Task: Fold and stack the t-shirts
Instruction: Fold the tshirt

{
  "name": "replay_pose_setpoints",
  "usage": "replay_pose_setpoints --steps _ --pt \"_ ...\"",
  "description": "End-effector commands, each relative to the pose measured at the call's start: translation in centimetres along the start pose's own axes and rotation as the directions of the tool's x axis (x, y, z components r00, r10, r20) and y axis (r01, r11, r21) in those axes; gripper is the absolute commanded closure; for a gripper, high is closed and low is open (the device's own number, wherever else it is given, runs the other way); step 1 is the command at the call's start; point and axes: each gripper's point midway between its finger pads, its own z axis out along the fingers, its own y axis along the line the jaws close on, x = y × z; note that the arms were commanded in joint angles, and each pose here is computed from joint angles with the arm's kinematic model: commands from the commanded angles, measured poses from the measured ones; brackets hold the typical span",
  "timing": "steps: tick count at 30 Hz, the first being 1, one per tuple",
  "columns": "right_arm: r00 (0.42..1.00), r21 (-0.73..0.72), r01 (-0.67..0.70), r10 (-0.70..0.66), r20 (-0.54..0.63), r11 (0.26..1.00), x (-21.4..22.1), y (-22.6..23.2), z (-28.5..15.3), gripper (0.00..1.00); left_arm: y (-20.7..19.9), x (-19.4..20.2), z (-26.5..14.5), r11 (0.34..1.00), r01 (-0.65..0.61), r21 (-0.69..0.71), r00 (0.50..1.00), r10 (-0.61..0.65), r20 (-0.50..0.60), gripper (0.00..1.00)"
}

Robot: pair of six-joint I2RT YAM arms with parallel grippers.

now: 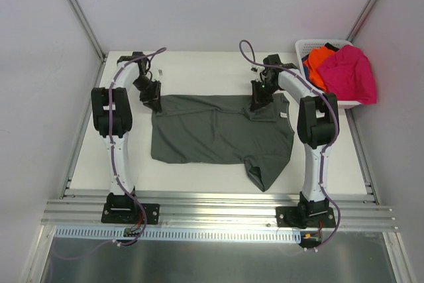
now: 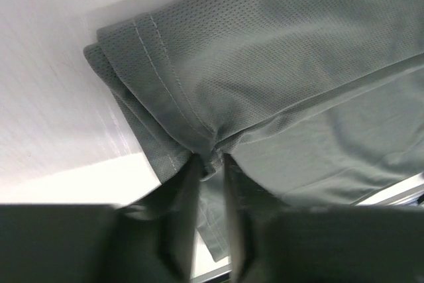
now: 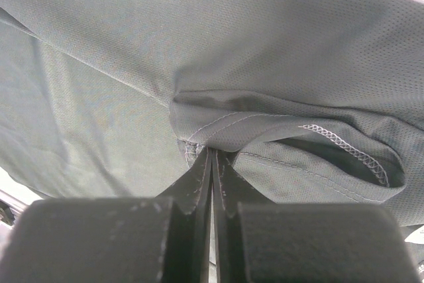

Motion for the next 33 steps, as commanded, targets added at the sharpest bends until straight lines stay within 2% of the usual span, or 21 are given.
replay_pose_setpoints --steps 1,2,5,19,29,33 --pt "0.997 -0.007 0.042 -0.041 0.058 0.999 -1.2 1.1 -1.9 0.99 -0.8 -0.4 -1.0 1.0 -0.006 0.019 1.0 0.006 0.018 0.84" --pt "0.997 -0.007 0.042 -0.042 0.06 0.999 -1.3 1.1 -1.9 1.0 -0.7 -0.4 -1.0 1.0 -0.004 0.013 1.0 0.004 0.018 0.94" --pt "0.997 -0.007 0.045 -0.044 0.063 0.999 -1.4 1.1 -1.9 0.99 -0.6 -0.3 -1.0 1.0 -0.001 0.007 1.0 0.001 0.018 1.0" --pt "0.993 0.021 0.052 -0.054 0.109 0.998 -2.0 0.2 -4.8 0.99 0.3 -2.5 -2.9 0.998 -0.026 -0.055 0.995 0.032 0.097 1.0" --pt "0.998 -0.034 0.027 -0.025 0.065 0.999 1.2 2.8 -6.4 0.99 0.3 -4.3 -4.2 0.997 -0.045 -0.07 0.986 0.056 0.154 1.0" --pt "1.0 -0.053 0.011 -0.01 0.02 0.999 3.5 3.5 -5.8 0.99 0.2 -4.5 -4.5 0.996 -0.048 -0.07 0.984 0.059 0.166 1.0"
